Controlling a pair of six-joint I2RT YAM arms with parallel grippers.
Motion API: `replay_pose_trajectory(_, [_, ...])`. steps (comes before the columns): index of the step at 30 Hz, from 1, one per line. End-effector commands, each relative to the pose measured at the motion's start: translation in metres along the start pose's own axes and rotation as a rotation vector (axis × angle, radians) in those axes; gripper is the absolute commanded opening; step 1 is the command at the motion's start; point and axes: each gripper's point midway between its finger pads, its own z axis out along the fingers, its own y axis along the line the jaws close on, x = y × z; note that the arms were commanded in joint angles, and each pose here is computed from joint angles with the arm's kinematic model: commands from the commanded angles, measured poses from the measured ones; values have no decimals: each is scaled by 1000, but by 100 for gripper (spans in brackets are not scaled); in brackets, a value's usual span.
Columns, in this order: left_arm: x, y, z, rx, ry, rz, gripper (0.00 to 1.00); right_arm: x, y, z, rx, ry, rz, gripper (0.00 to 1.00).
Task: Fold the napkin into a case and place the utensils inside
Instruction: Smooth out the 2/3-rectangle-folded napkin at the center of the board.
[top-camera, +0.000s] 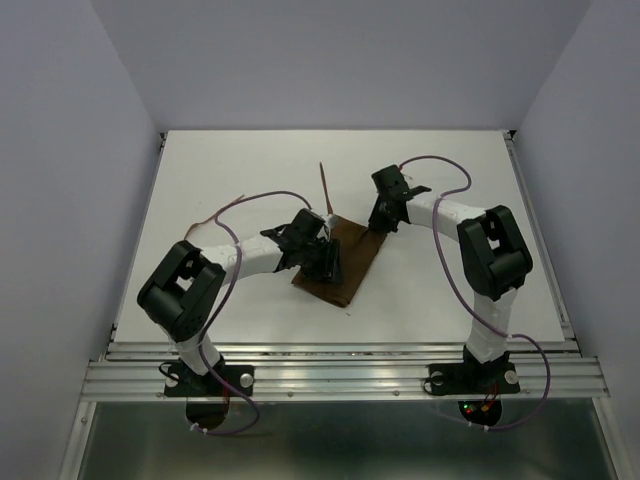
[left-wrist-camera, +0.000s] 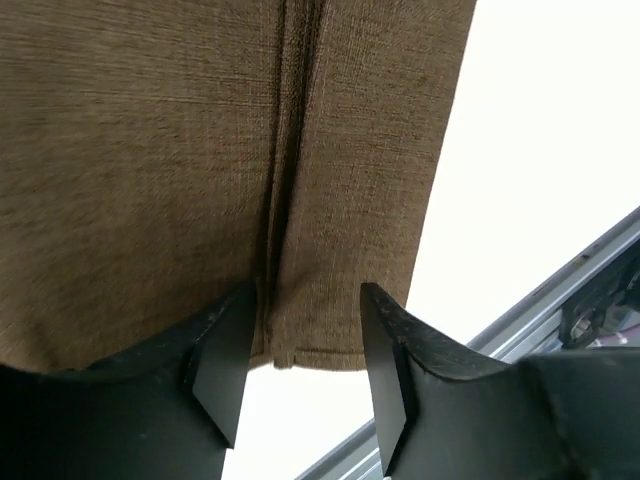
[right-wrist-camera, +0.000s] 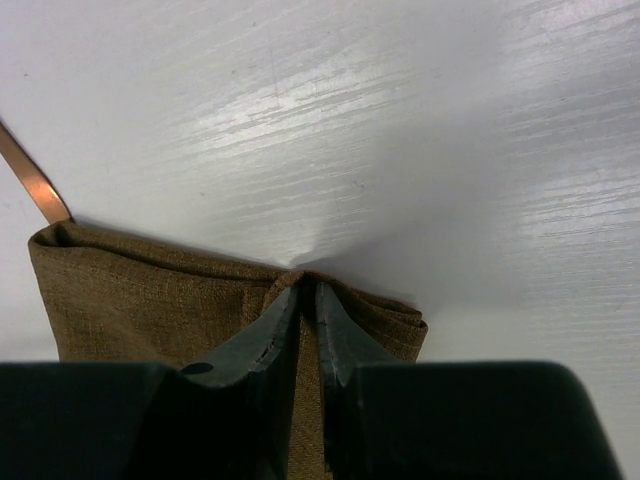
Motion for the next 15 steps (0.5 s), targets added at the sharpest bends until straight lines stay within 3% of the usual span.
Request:
replay_pose_trajectory(1, [-25,-10,-33,-34,-100,29,59,-3,4,4,13,-14,-14,17])
replay_pose_trajectory(9, [-44,-26,-53,-15,-170,28,60,2,6,6,11,-5,-23,18])
replay_pose_trajectory(15, [-55,-71,-45,224,-171,7,38,2,6,6,11,-5,-23,17])
